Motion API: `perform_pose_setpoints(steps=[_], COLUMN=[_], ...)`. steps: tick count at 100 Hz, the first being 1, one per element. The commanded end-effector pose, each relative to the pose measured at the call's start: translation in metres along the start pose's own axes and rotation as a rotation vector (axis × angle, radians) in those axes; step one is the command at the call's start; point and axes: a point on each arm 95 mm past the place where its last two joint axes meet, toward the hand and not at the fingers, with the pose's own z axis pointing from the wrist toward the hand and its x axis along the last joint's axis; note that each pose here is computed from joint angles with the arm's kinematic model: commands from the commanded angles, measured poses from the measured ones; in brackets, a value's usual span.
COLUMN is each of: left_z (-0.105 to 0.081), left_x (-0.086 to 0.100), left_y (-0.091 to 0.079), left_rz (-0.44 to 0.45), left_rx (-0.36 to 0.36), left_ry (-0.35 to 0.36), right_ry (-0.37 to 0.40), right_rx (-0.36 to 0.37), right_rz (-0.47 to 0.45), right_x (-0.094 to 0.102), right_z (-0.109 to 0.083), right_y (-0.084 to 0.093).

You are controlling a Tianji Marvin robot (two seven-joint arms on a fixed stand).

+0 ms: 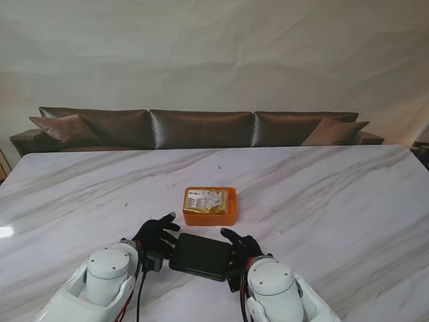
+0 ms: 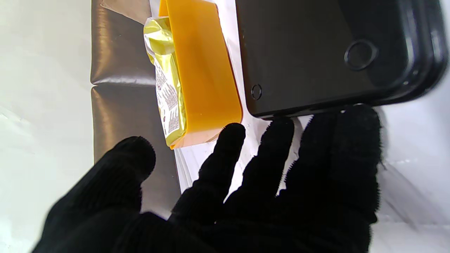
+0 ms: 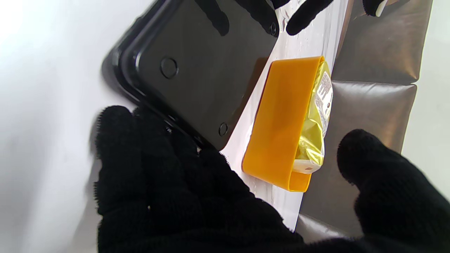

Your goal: Refill a tissue box and feed the first sheet

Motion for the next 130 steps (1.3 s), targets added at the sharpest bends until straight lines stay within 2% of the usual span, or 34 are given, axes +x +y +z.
perform_pose_setpoints(steps=[1, 65, 130], left_z=[-0.004, 0.005, 0.019], left_x=[0.008, 0.021, 0.014], left_y=[0.023, 0.018, 0.014], left_rz=[-0.017, 0.001, -0.001], left_rx=[-0.076, -0.075, -0.08], left_ry=[0.028, 0.083, 0.098], right_ry=[-0.003, 0.023, 0.044], right_rx=[0.083, 0.1, 0.111], right_rz=[0.009, -0.005, 0.002], right_x=[0.001, 0.013, 0.016], right_z=[-0.005, -0.009, -0.013], right_y=[-0.022, -0.029, -0.034])
